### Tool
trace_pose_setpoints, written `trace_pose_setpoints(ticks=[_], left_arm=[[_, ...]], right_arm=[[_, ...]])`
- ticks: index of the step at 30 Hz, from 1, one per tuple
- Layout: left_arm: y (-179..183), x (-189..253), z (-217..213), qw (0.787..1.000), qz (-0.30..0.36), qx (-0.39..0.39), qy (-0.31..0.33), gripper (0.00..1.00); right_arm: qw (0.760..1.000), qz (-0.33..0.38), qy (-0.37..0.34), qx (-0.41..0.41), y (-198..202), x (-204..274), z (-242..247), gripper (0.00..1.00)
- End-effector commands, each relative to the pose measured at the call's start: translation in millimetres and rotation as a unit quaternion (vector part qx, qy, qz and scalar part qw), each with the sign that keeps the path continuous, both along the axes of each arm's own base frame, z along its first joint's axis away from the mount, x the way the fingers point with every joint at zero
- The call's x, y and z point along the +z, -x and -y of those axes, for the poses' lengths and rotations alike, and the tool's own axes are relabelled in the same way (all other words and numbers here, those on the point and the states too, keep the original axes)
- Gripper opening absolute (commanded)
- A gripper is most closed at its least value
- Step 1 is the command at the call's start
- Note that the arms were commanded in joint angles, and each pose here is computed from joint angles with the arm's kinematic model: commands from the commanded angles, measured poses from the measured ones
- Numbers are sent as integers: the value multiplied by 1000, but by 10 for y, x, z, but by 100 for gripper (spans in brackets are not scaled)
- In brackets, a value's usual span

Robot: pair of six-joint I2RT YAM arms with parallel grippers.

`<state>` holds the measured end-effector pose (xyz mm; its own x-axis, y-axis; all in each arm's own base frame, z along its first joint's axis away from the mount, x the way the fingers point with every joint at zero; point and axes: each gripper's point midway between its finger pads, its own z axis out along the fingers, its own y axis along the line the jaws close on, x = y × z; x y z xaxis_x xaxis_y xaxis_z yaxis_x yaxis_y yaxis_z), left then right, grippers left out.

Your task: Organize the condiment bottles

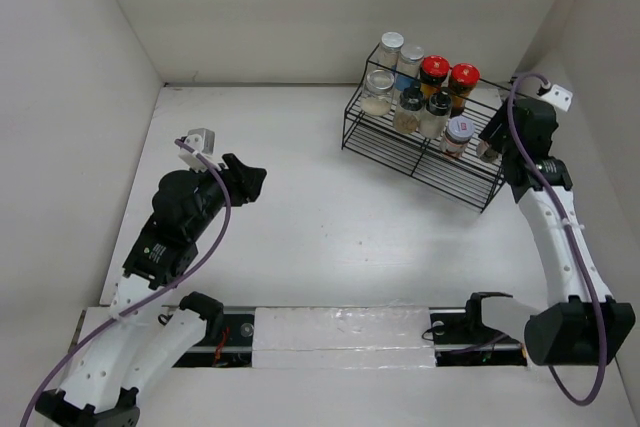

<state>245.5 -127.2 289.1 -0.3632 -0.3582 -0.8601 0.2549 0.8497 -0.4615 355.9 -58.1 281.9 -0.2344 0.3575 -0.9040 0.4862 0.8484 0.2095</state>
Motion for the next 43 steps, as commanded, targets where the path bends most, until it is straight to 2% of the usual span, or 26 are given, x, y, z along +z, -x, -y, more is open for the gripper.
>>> trace_pose_setpoints(ticks=[1,4,7,8,11,12,13,14,17,19,20,22,23,26,28,30,32,34,36,43], left_arm=[[-21,84,-11,1000,20,2,1,47],[-45,60,-19,1000,16,6,-1,47],[-65,28,-10,1000,10,6,-4,49],[-65,69,-14,1000,16,5,-6,51],[-80,45,-7,1000,12,5,-8,56],[-94,64,-1,1000,12,5,-8,58],[-87,43,-4,1000,8,5,-10,64],[-80,41,6,1000,9,0,-13,67],[-23,128,-18,1000,25,0,-6,91],[-7,235,-24,999,44,0,2,97],[40,285,-21,999,53,-6,7,100],[82,401,0,997,72,-14,21,100],[109,452,9,996,79,-18,30,100],[193,696,-5,993,110,-22,47,100],[254,792,18,991,115,-35,51,100],[336,970,38,988,131,-49,58,100],[422,1082,50,985,145,-62,64,100],[530,1217,42,980,168,-72,73,100],[598,1296,41,977,178,-77,87,100],[704,1315,81,972,190,-100,96,100]], right_arm=[[995,100,-8,24,-299,443,-60,49],[996,81,-15,27,-323,254,-82,55],[997,77,-16,27,-301,185,-82,66],[997,77,-16,27,-301,184,-82,75],[995,92,-15,27,-227,325,-85,88],[995,98,-14,28,-202,370,-85,98],[994,105,-13,23,-170,420,-71,100],[993,117,-12,23,-145,521,-71,100],[986,160,-15,44,48,889,-148,100],[972,221,-4,74,281,1306,-243,100],[964,238,-3,120,347,1393,-397,100],[941,289,19,177,608,1680,-588,100],[925,300,17,234,719,1750,-794,100],[879,340,23,335,1062,1795,-1211,100],[821,366,24,437,1351,1829,-1616,100],[778,366,23,510,1631,1722,-1858,100],[751,372,28,545,1832,1691,-1960,100],[734,367,25,571,1956,1612,-2029,100],[728,371,25,576,2055,1563,-2035,100],[749,362,11,554,2021,1421,-1972,100]])
